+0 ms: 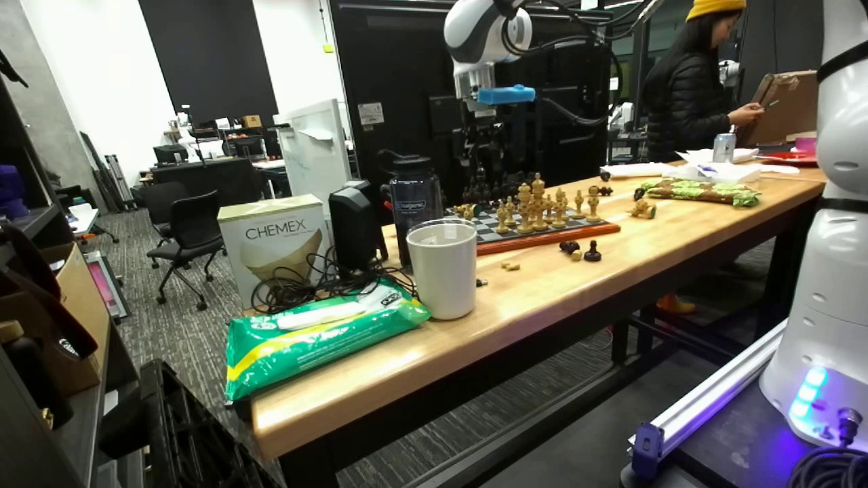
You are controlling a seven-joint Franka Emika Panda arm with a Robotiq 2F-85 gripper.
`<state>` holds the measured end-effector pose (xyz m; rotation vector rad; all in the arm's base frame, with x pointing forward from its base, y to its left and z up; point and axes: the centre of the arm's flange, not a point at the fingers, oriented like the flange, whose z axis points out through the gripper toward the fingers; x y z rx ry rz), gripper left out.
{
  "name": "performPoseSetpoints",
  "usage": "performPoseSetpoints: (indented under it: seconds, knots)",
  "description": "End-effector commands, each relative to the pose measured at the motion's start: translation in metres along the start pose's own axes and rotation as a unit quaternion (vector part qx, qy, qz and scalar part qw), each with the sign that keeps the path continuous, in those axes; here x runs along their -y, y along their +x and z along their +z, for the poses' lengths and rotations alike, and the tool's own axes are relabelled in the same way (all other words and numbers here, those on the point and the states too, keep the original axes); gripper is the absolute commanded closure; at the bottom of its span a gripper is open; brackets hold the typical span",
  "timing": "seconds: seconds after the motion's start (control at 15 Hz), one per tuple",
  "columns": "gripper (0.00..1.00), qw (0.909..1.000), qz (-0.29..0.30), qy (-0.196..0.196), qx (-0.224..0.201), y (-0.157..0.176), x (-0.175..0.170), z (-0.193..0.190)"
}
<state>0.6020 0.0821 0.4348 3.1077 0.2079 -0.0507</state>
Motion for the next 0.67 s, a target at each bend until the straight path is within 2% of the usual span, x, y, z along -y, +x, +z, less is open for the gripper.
performPoseSetpoints:
  seconds: [0.0,0.33,0.4,0.6]
  knots:
    - [0.0,0.9992,0.035,0.004,-0.017,-0.021,0.0,-0.026]
    - [0.0,0.9977,0.056,-0.001,-0.039,-0.035,0.003,-0.051]
    - [0.0,0.9985,0.045,0.0,-0.032,-0.016,0.0,-0.042]
    - [0.0,0.9981,0.049,0.0,-0.037,-0.021,0.0,-0.049]
